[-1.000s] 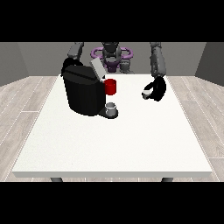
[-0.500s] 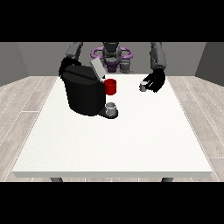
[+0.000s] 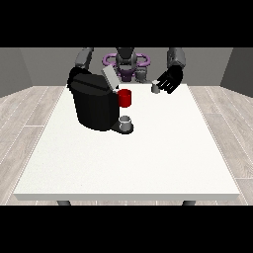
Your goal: Insert the coffee pod into the coffee machine and close the lid
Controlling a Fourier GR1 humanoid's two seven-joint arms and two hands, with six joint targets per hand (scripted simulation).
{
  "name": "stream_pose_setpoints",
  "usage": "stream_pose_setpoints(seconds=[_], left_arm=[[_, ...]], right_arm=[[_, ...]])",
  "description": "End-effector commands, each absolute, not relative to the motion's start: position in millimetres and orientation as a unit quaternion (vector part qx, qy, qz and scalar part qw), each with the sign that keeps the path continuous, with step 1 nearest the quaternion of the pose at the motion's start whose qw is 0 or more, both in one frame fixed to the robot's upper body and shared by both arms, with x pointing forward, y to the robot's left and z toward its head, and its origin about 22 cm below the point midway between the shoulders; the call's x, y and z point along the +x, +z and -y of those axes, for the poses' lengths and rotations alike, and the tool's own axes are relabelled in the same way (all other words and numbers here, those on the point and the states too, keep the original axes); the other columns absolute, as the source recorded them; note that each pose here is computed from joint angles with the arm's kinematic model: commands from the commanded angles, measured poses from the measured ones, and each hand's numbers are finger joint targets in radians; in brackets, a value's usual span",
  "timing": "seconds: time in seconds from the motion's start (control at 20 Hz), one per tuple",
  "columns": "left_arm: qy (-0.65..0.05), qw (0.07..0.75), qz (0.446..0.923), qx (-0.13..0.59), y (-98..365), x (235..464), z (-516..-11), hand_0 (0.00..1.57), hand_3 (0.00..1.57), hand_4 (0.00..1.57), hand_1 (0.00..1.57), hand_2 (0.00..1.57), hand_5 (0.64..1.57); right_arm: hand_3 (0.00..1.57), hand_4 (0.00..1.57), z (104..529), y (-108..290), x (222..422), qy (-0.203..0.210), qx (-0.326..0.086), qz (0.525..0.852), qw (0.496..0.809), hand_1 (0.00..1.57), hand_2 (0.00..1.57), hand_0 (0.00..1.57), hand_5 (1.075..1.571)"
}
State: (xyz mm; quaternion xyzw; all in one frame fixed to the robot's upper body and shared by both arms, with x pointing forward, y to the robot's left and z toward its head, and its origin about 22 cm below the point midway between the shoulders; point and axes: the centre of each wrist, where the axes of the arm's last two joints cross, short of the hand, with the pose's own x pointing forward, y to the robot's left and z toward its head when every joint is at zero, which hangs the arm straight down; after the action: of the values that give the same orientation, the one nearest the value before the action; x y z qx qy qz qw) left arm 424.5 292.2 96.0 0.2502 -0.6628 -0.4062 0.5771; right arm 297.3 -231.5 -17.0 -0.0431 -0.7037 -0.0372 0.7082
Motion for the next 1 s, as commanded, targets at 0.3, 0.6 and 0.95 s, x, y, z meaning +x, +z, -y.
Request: stream_pose_setpoints(seconds=[0.3, 0.6, 0.95], left_arm=[[-0.38, 0.557, 0.679, 0.29, 148, 440, -294, 1.01, 1.22, 0.54, 1.01, 1.2, 1.571], [-0.357, 0.556, 0.695, 0.283, 200, 454, -271, 1.21, 1.19, 0.49, 1.21, 1.25, 1.571], [-0.342, 0.529, 0.715, 0.303, 232, 457, -280, 1.28, 1.27, 0.52, 1.28, 1.33, 1.571]], right_arm=[[0.0, 0.5, 224, 11, 306, -0.009, -0.003, 0.723, 0.69, 0.0, 0.0, 0.0, 1.571], [0.0, 0.53, 204, 7, 309, -0.01, -0.008, 0.737, 0.675, 0.0, 0.0, 0.0, 1.571], [0.0, 0.51, 192, 49, 321, 0.005, -0.008, 0.759, 0.651, 0.0, 0.0, 0.0, 1.571]])
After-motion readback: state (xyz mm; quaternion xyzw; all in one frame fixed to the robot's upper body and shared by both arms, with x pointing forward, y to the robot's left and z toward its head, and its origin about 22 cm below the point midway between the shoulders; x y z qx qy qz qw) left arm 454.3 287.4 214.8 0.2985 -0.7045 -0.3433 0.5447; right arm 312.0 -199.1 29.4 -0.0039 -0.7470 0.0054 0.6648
